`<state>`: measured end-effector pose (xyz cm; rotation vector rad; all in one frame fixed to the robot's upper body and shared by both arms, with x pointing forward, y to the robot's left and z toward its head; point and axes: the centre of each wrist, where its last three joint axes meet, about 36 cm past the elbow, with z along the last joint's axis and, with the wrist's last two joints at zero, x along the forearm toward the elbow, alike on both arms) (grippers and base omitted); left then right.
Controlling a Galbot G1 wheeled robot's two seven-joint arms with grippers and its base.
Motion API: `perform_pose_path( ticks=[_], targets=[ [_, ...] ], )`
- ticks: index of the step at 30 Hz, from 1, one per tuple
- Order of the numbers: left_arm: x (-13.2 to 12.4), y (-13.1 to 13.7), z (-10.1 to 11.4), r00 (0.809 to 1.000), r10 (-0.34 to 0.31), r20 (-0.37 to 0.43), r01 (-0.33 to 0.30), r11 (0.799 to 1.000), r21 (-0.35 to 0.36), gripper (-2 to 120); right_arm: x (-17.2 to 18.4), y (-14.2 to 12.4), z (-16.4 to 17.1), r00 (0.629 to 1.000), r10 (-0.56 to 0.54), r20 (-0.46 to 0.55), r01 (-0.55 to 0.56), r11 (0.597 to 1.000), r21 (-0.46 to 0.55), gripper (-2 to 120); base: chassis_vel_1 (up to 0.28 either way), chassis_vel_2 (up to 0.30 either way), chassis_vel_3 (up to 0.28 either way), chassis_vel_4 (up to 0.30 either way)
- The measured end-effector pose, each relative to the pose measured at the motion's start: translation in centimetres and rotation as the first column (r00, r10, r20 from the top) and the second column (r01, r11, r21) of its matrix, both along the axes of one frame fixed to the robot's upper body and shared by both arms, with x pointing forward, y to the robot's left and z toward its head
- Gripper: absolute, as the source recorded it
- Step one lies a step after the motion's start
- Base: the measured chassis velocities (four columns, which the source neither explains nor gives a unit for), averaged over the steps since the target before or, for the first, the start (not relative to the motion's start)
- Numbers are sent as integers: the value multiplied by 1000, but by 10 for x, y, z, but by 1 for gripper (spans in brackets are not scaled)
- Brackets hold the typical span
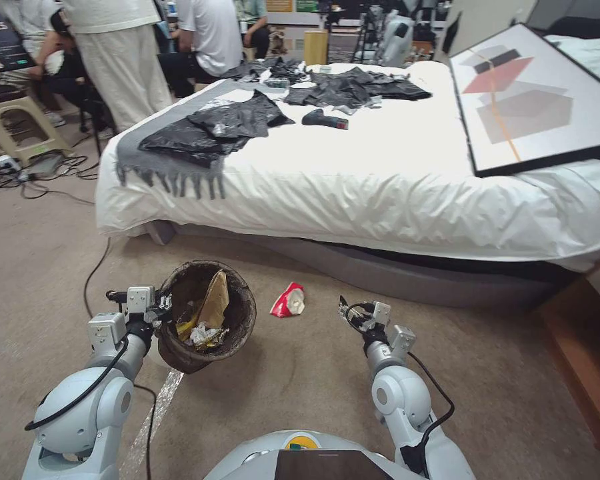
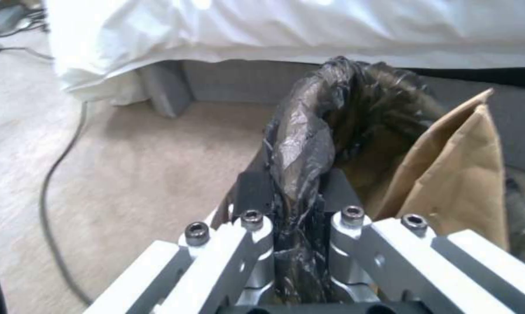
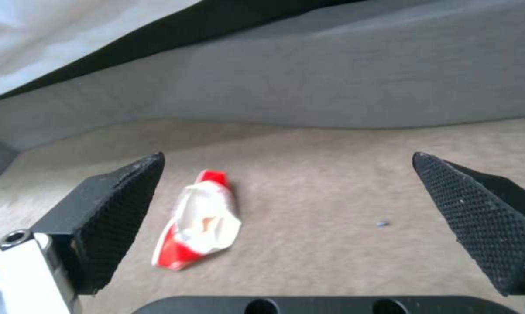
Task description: Pick up the trash bin, then pick up the garbage from the floor and place it into the trash bin.
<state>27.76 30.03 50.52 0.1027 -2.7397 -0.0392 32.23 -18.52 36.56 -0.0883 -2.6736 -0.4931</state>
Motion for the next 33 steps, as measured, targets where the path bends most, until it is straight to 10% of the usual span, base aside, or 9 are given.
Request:
perform_pose_path(
  ticks=[33],
  targets=[
    [-9,-1,18,999,5,31,-5,1000,16,7,34,25,6,986,115,-119,-107,992,72,100,29,27,27,29]
  ],
)
